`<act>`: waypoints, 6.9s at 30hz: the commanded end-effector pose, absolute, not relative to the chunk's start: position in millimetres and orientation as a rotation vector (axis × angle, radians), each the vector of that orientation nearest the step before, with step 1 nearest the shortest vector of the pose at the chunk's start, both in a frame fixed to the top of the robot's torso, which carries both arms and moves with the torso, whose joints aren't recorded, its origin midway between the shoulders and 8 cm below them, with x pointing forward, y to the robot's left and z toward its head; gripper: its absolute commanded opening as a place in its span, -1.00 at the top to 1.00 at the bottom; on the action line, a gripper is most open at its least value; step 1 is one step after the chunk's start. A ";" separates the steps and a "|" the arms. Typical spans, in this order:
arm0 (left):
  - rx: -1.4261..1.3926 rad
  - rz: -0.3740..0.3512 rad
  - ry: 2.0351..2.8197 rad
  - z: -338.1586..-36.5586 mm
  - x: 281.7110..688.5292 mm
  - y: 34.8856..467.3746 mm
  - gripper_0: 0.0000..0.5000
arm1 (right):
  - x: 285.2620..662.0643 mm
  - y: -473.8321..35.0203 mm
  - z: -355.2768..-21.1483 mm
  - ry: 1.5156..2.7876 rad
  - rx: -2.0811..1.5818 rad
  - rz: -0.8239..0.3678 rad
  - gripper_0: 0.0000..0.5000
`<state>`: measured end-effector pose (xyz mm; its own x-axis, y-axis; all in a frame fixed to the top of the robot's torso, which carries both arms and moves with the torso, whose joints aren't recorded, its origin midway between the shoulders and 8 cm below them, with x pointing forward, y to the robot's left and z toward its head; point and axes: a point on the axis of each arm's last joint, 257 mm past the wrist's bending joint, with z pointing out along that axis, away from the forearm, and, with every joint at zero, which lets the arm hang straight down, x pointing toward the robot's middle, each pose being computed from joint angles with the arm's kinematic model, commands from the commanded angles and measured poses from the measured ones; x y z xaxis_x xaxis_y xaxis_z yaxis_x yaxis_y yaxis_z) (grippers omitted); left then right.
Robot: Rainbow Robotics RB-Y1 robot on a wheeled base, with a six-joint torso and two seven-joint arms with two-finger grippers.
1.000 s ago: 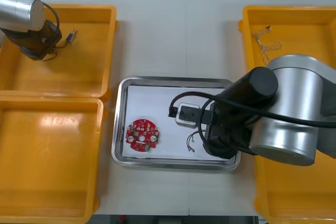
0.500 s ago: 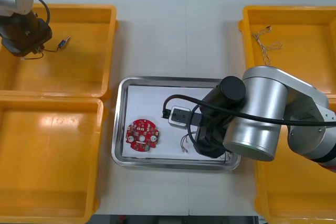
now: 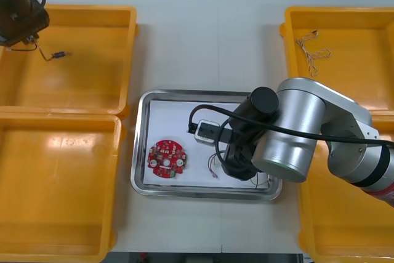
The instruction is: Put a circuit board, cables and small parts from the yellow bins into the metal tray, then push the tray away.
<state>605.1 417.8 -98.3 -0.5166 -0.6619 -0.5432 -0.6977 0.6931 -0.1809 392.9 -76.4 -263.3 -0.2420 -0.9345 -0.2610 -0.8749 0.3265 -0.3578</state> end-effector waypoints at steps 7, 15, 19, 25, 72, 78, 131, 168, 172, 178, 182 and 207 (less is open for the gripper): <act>-0.959 0.044 2.277 -30.4 597.1 416.1 1.00 | 394.1 -64.9 -258.1 2.112 -1.637 -0.213 -1.00; -0.929 0.032 2.289 -22.6 592.8 402.4 1.00 | 398.9 -71.6 -249.3 2.120 -1.602 -0.260 -1.00; -0.910 0.029 2.304 -21.0 590.1 395.8 1.00 | 401.0 -77.5 -240.4 2.156 -1.570 -0.279 -1.00; -0.857 -0.005 2.360 -22.0 582.6 373.7 1.00 | 403.4 -91.7 -213.4 2.231 -1.477 -0.302 -1.00; 0.024 -0.114 2.641 -157.9 490.5 55.7 1.00 | 529.2 -317.9 -21.1 2.451 -0.398 -0.260 -1.00; 0.033 -0.127 2.643 -186.2 488.9 55.3 1.00 | 538.3 -339.6 -26.2 2.529 -0.282 -0.219 -1.00; -0.027 -0.074 2.601 -177.5 471.5 113.7 -1.00 | 642.8 -321.9 -93.2 2.523 0.077 0.119 -1.00; 0.029 0.030 2.500 -82.9 563.9 312.8 -1.00 | 656.2 -310.4 -128.3 2.563 0.173 0.119 -1.00; 0.093 0.025 2.517 -84.9 573.8 323.9 -1.00 | 656.5 -311.7 -131.0 2.566 0.175 0.111 -1.00; 0.158 0.038 2.520 -88.9 586.5 336.4 -1.00 | 654.4 -312.9 -143.9 2.582 0.189 0.114 -1.00; 0.206 0.037 2.510 -89.4 600.2 339.5 -1.00 | 651.2 -307.3 -155.0 2.600 0.190 0.125 -1.00; 0.346 0.071 2.397 -121.8 660.3 352.5 -1.00 | 641.0 -315.7 -207.0 2.618 0.213 0.136 -1.00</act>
<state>640.1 368.5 -158.0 -0.7794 0.2102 -0.5903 0.1806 0.9774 0.1096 638.4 -323.3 -204.4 -0.8677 0.1586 -0.4711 0.1233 0.9868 0.1052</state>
